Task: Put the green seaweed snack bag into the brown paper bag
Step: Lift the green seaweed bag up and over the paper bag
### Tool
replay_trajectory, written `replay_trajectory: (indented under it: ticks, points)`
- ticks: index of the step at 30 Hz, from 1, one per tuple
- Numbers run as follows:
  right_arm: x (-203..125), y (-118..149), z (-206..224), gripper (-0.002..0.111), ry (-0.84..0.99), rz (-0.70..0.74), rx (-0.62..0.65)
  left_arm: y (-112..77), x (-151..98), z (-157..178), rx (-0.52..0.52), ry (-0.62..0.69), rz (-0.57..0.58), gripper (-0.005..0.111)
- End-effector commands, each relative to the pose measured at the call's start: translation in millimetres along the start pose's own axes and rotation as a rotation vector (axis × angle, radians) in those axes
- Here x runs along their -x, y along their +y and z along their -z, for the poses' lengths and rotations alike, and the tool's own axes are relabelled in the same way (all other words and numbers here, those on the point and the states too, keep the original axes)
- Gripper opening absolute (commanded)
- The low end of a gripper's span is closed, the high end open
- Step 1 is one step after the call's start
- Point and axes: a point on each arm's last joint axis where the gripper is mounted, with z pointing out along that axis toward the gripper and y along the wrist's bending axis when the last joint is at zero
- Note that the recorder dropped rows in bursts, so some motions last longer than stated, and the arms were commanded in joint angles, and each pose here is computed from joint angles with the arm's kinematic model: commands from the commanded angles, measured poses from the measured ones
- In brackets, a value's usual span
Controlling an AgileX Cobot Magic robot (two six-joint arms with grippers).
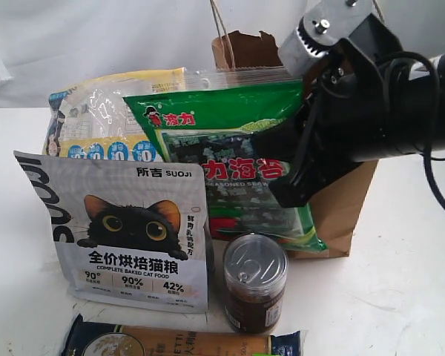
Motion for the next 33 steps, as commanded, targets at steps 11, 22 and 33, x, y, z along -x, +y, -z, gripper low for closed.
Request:
replay_trajectory:
  ticks: [11, 22, 33]
  points:
    - [18, 2, 50, 0.0, -0.171, -0.061, -0.142, -0.2, -1, 0, -0.005, -0.009, -0.002, 0.0]
    - [34, 2, 77, 0.0, -0.371, -0.096, -0.213, -0.2, -1, 0, -0.005, -0.009, -0.002, 0.0]
    - [63, 8, 125, 0.0, -0.553, -0.062, -0.251, -0.2, -1, 0, -0.005, -0.009, -0.002, 0.0]
